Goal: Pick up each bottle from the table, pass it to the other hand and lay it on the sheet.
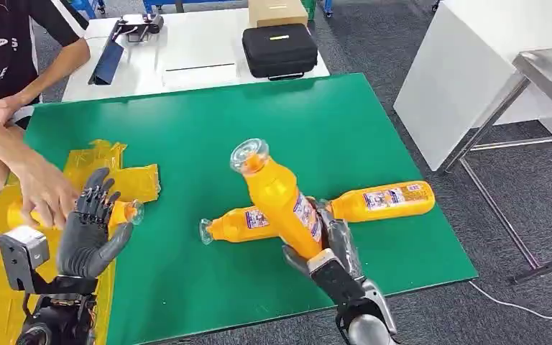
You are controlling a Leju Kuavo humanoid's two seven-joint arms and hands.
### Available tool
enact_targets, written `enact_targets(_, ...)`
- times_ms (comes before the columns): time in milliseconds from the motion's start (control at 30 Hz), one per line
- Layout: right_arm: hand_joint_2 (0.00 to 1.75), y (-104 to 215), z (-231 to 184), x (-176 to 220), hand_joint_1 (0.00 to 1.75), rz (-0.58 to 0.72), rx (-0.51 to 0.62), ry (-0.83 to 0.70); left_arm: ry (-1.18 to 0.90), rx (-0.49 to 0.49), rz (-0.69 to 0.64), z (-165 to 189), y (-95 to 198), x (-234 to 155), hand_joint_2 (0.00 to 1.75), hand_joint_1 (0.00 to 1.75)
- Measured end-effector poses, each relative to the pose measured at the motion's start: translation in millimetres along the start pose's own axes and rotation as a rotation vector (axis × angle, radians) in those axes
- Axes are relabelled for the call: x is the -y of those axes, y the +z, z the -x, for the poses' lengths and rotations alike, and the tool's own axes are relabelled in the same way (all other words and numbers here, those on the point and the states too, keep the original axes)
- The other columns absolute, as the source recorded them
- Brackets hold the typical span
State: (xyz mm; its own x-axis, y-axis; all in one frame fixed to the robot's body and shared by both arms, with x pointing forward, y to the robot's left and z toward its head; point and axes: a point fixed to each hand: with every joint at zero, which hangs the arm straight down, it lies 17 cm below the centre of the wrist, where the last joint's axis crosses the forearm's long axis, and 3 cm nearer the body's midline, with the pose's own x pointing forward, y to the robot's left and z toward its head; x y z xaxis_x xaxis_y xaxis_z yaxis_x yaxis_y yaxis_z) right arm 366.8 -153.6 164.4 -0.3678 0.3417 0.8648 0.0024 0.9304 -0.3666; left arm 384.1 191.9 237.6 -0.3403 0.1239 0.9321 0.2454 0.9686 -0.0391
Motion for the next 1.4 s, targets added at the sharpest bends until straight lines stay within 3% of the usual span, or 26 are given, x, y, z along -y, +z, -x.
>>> enact_targets(333,1.75,-9.5,4.3,24.5,1.75,0.092,-0.013,-0.001,0.184,0.003,0.221,-18.5,7.7,54.7,1.75,0.00)
enact_targets(700,1.75,-21.8,-5.6,28.3,1.75,0.119,0.012,-0.011,0.194,0.030,0.356,-32.7,8.5,93.4,1.75,0.00)
enact_targets(1033,1.75,-45.5,-46.5,-11.5,1.75,-0.021,0.127,-0.045,0.155,0.050,0.411,-36.0,-3.9,118.3,1.75,0.00)
enact_targets(1400,1.75,-50.3,-50.4,-24.7,1.75,-0.065,0.148,-0.038,0.147,0.044,0.418,-31.1,-8.3,121.7,1.75,0.00)
